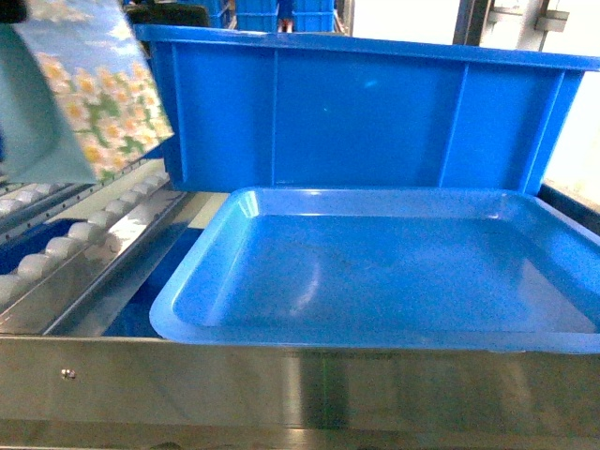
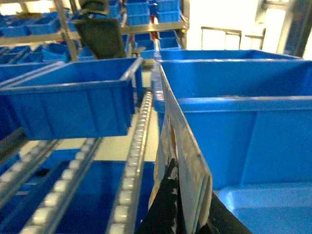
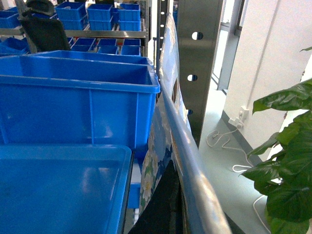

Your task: Move flower gift bag to table near conveyor

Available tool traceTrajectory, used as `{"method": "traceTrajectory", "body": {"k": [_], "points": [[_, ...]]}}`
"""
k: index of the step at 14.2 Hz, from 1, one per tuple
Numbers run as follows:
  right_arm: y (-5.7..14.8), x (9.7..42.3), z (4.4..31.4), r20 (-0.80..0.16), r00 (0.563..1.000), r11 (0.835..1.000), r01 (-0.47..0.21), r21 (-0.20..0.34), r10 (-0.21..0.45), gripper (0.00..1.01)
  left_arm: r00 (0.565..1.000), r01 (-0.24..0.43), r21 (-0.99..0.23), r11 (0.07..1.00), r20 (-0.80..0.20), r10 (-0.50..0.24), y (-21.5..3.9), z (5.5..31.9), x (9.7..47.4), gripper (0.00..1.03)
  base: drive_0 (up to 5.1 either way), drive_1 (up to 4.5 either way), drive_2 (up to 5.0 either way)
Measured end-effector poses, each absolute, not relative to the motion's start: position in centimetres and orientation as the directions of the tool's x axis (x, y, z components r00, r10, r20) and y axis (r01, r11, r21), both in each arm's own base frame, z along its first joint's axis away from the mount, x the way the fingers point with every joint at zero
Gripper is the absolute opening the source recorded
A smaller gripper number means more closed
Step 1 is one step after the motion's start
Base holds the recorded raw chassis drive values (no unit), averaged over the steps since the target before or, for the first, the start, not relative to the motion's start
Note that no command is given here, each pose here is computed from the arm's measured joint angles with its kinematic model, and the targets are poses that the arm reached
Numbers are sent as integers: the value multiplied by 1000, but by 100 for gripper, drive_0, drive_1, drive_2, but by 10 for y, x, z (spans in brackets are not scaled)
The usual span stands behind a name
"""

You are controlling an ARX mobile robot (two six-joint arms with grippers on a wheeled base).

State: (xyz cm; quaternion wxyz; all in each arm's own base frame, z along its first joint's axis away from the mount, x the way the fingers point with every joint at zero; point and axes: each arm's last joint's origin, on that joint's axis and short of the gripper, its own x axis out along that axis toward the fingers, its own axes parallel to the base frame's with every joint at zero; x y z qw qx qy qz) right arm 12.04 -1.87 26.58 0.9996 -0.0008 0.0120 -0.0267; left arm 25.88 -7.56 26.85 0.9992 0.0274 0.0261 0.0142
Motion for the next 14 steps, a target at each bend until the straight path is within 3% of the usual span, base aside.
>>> {"method": "traceTrajectory", "body": {"k": [3, 6, 8, 14], "points": [[-19, 120, 266, -24, 998, 999, 54, -2, -54, 2, 996, -79, 62, 995, -37, 81, -49, 269, 226, 2, 0, 0, 0], [-19, 120, 266, -24, 998, 999, 53, -2, -53, 2, 997, -53, 66, 996, -57, 57, -36, 256, 193, 2, 0, 0, 0], [-19, 120, 266, -24, 998, 999, 53, -2, -53, 2, 999, -41, 48, 998, 22, 40, -27, 261, 177, 2, 0, 0, 0], [-19, 120, 266, -22, 998, 999, 53, -6, -53, 2, 999, -38, 50, 998, 19, 37, -28, 260, 177, 2, -480, 240, 240]]}}
